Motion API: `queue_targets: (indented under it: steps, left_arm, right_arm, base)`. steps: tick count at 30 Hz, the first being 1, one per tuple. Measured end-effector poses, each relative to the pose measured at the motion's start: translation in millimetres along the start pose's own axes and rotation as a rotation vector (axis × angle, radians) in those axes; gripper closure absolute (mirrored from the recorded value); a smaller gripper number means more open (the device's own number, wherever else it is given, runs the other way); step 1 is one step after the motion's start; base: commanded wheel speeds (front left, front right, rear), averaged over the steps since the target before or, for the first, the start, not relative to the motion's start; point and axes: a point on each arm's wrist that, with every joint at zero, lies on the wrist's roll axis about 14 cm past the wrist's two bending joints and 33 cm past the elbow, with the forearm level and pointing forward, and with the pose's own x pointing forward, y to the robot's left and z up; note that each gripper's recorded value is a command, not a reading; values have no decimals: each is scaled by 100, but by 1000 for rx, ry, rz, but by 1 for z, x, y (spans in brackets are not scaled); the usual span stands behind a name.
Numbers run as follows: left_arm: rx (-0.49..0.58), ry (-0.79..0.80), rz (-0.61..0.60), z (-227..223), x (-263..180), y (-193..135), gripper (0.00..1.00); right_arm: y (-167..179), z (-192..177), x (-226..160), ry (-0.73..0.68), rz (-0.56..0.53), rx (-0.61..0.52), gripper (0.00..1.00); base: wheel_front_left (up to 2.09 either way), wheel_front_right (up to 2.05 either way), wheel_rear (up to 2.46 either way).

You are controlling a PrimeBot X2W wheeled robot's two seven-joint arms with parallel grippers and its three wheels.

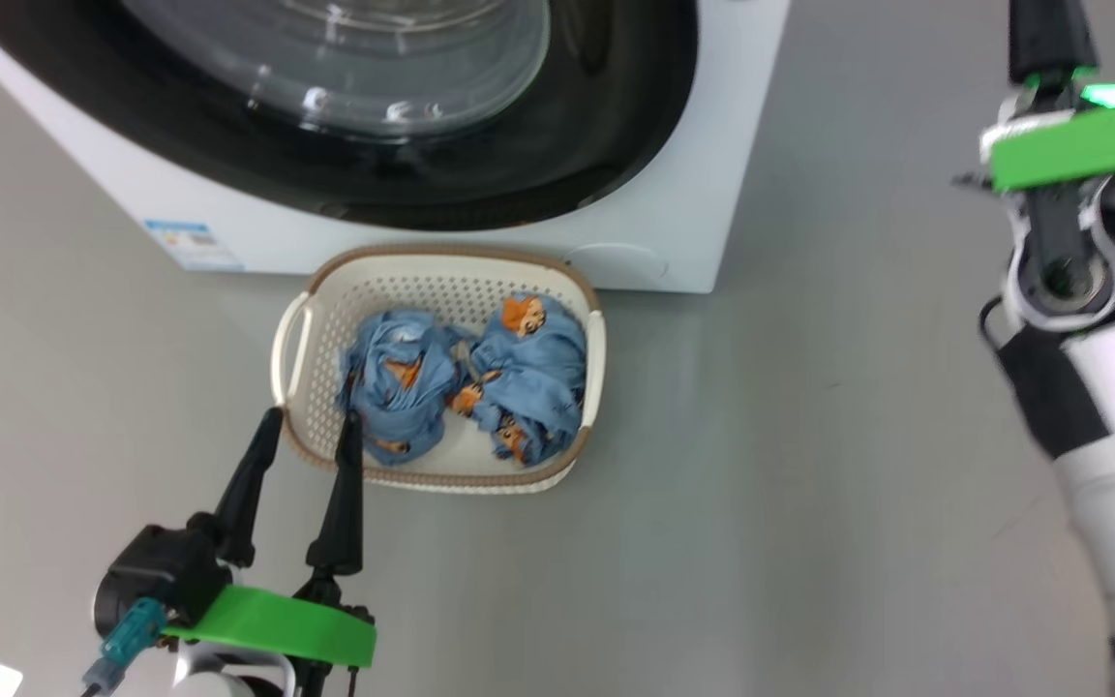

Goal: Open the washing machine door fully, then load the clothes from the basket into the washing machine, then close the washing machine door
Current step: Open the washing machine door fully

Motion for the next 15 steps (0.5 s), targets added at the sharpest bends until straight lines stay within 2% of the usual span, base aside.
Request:
queue_targets:
  steps: [3, 6, 15]
  left_arm:
    - [-6, 6, 12, -2, 2, 3, 0]
    - [-4, 12, 22, -5, 5, 7, 0]
    - [-7, 43, 48, -18, 17, 18, 0]
  right_arm:
    - [-1, -9, 17, 46, 16, 75, 100]
    - [-4, -25, 28, 128, 32, 97, 100]
    - [-11, -98, 45, 445, 71, 196, 100]
  base:
    - [0, 0, 0]
    - [0, 0, 0]
    - [0, 0, 0]
